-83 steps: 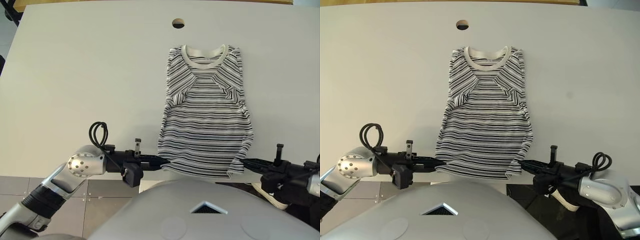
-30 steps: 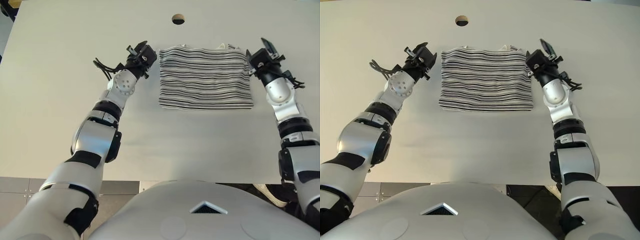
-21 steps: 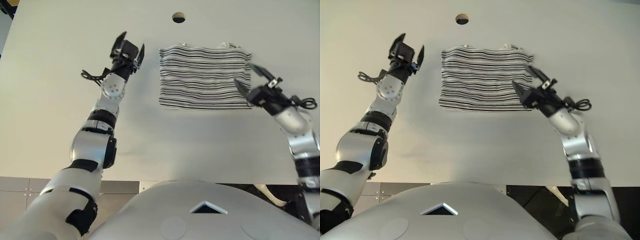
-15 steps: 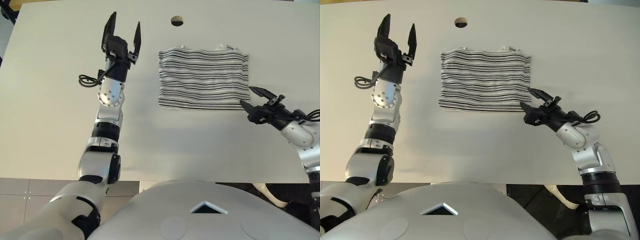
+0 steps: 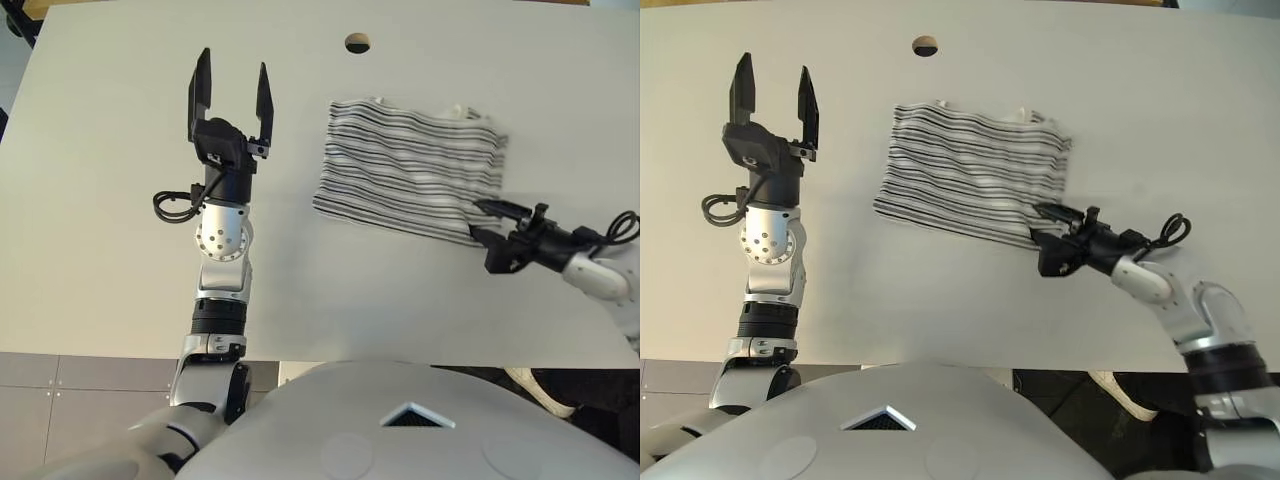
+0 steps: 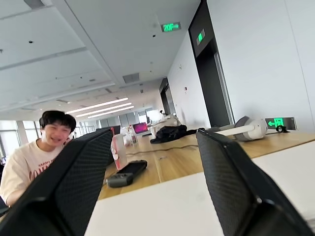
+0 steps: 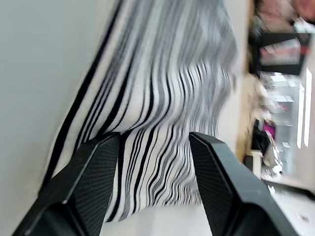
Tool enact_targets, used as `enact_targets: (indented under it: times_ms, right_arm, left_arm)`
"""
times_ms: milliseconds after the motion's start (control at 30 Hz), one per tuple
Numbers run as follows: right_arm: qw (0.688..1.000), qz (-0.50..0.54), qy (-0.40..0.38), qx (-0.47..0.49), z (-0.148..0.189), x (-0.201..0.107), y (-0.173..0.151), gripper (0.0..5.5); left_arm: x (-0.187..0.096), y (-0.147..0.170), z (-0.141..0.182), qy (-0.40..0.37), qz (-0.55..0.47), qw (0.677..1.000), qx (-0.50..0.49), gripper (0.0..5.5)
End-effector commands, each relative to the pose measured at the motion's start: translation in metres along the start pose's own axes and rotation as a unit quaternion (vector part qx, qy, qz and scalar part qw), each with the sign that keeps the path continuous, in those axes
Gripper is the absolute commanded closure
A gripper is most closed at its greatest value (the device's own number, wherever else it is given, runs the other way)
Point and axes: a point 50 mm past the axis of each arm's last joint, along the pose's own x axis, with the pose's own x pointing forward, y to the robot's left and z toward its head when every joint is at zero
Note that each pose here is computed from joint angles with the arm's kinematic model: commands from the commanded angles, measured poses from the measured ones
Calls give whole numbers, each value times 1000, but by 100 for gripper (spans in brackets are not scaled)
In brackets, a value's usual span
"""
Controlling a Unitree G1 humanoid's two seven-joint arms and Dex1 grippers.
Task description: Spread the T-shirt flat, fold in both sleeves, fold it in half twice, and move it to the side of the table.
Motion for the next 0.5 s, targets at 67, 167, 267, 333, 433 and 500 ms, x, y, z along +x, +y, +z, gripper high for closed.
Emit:
enact_targets:
  times_ms: [67, 167, 267, 333, 433, 500]
  right_arm:
    - [994, 84, -61, -39, 40, -6, 19, 292]
    - [987, 91, -116, -61, 63, 19, 21, 292]
    - [976, 70, -190, -76, 95, 59, 17, 292]
    - [973, 47, -214, -78, 109, 74, 10, 292]
    - [973, -19, -216, -83, 114, 77, -15, 292]
    - [971, -54, -219, -79, 115, 66, -28, 292]
  left_arm:
    - [5, 6, 6, -8, -4, 1000, 23, 235]
    - [4, 13, 7, -10, 7, 999, 31, 235]
    - [2, 14, 3, -4, 11, 999, 35, 235]
    - [2, 14, 0, -1, 11, 999, 36, 235]
    - [4, 16, -2, 1, 9, 999, 37, 235]
    - [5, 16, -4, 2, 5, 999, 41, 235]
